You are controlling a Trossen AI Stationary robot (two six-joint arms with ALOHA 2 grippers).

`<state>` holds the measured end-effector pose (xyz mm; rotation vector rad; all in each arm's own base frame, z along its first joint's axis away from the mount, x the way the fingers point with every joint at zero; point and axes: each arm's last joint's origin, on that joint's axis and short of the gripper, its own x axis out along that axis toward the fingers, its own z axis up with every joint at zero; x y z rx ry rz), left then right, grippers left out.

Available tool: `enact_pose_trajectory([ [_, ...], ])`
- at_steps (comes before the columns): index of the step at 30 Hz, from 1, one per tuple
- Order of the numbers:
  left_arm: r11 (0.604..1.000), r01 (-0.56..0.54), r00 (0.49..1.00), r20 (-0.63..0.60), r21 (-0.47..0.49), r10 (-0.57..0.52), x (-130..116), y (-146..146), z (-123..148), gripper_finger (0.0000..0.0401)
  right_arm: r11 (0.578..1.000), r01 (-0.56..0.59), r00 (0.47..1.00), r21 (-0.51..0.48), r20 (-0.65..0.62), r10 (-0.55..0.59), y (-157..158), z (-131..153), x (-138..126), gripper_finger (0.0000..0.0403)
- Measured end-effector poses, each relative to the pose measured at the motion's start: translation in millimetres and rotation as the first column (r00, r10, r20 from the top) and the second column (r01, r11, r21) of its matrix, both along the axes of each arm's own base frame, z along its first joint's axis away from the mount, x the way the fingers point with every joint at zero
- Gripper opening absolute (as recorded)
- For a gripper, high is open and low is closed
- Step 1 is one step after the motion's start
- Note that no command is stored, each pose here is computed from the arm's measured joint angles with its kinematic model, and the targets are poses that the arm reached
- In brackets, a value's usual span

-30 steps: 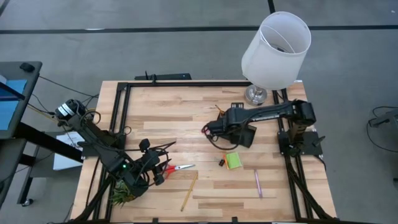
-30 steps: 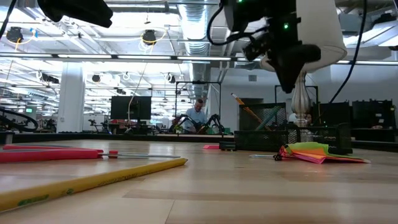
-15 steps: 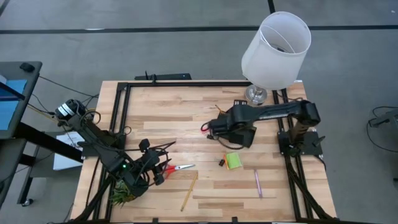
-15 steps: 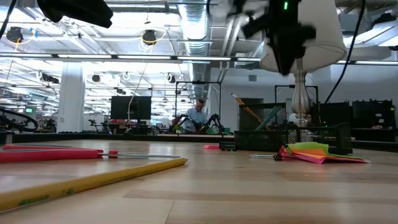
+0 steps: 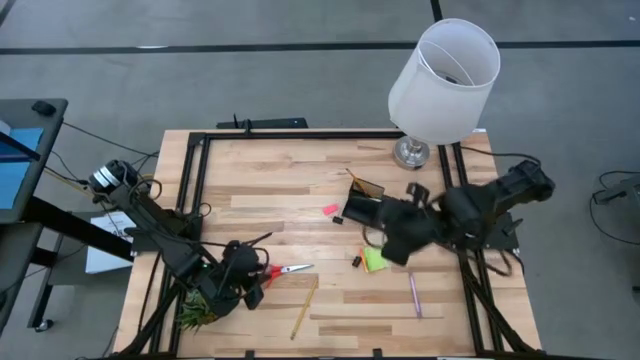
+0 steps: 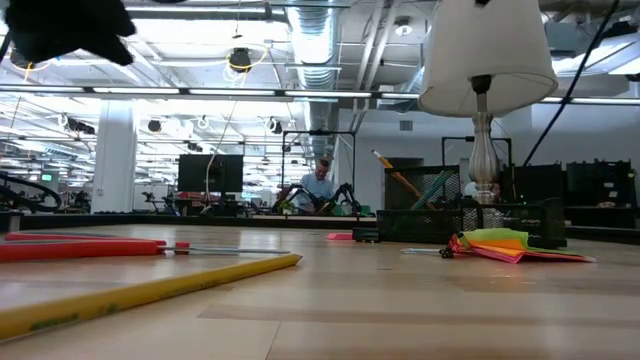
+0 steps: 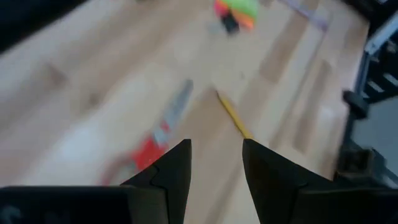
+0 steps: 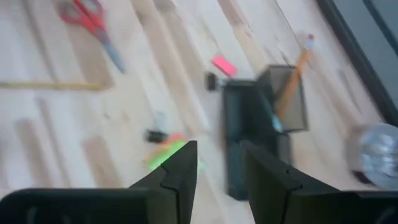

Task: Pick and place office supplies into organizer
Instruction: Put the yellow pencil into the desk organizer

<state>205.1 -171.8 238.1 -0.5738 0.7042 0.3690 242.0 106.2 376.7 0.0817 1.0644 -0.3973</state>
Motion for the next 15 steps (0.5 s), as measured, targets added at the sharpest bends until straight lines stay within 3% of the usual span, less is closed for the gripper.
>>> enact_pose_trajectory([
  [3,0.99,0.046,0.997,-0.056,-0.13,-0.053,5,-10,-8,0.0135,1.0,-0.004,0.996,-0.018,0.084,0.005,24,-1,-4,0.0113],
  [8,0.934,0.125,0.98,-0.104,-0.335,-0.169,23,-35,-31,0.0135,0.993,-0.038,0.993,-0.115,0.107,0.05,64,-21,-2,0.0113],
  [11,0.89,0.11,0.966,-0.162,-0.442,-0.2,35,-45,-50,0.0135,0.987,-0.028,0.994,-0.161,0.099,0.044,84,-40,4,0.0113],
  [15,0.875,0.032,0.935,-0.295,-0.484,-0.197,49,-54,-70,0.0135,0.973,-0.04,0.998,-0.227,0.046,0.052,103,-69,15,0.0113],
])
